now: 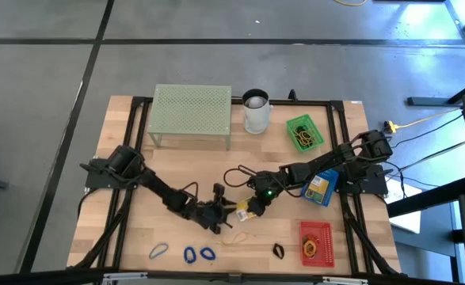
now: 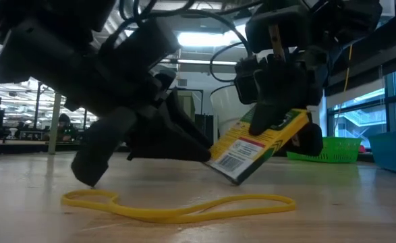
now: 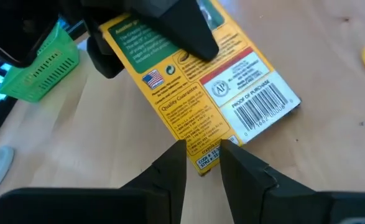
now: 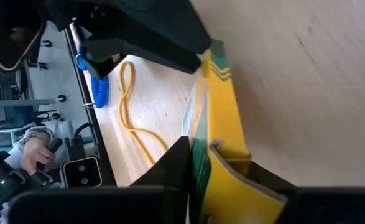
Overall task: Pick & Place Office Desk Supplies
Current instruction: Put the yellow crayon box into the blue bin
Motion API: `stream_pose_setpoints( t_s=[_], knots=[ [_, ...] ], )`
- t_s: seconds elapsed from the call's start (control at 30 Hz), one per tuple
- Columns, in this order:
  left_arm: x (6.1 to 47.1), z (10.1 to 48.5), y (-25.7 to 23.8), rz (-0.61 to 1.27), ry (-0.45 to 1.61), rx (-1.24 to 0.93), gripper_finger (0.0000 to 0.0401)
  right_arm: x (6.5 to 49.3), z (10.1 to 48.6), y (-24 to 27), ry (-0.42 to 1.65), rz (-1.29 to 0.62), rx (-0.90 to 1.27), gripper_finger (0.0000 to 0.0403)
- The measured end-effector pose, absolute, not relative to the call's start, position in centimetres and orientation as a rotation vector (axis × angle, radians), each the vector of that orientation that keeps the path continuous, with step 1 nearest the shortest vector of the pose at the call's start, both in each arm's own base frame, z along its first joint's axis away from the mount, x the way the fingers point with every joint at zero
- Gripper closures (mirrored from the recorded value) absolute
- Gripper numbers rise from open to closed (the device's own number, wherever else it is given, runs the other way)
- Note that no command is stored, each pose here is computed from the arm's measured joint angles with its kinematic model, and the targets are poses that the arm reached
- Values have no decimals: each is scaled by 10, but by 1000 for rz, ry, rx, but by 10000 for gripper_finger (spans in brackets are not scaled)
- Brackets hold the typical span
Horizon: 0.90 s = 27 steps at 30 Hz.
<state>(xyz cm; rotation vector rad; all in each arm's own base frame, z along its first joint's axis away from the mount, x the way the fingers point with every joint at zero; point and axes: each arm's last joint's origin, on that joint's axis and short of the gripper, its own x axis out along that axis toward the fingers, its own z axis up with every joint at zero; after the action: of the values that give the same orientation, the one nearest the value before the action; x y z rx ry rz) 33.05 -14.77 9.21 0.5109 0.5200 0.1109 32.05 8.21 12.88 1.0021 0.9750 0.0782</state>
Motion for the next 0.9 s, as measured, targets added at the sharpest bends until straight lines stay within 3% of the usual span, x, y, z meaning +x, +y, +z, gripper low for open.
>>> stream_pose_setpoints(
  t_s=[0.13,0.3,0.57,0.9],
  knots=[
    [327,98,-153,128,503,549,309,321,129,82,971,83,998,366],
    [320,118,-165,152,441,569,309,320,133,82,952,100,966,352],
    [309,182,-171,164,259,519,312,317,155,78,832,85,824,363],
    [287,267,-156,213,-6,371,313,289,188,68,752,-217,549,356]
  ],
)
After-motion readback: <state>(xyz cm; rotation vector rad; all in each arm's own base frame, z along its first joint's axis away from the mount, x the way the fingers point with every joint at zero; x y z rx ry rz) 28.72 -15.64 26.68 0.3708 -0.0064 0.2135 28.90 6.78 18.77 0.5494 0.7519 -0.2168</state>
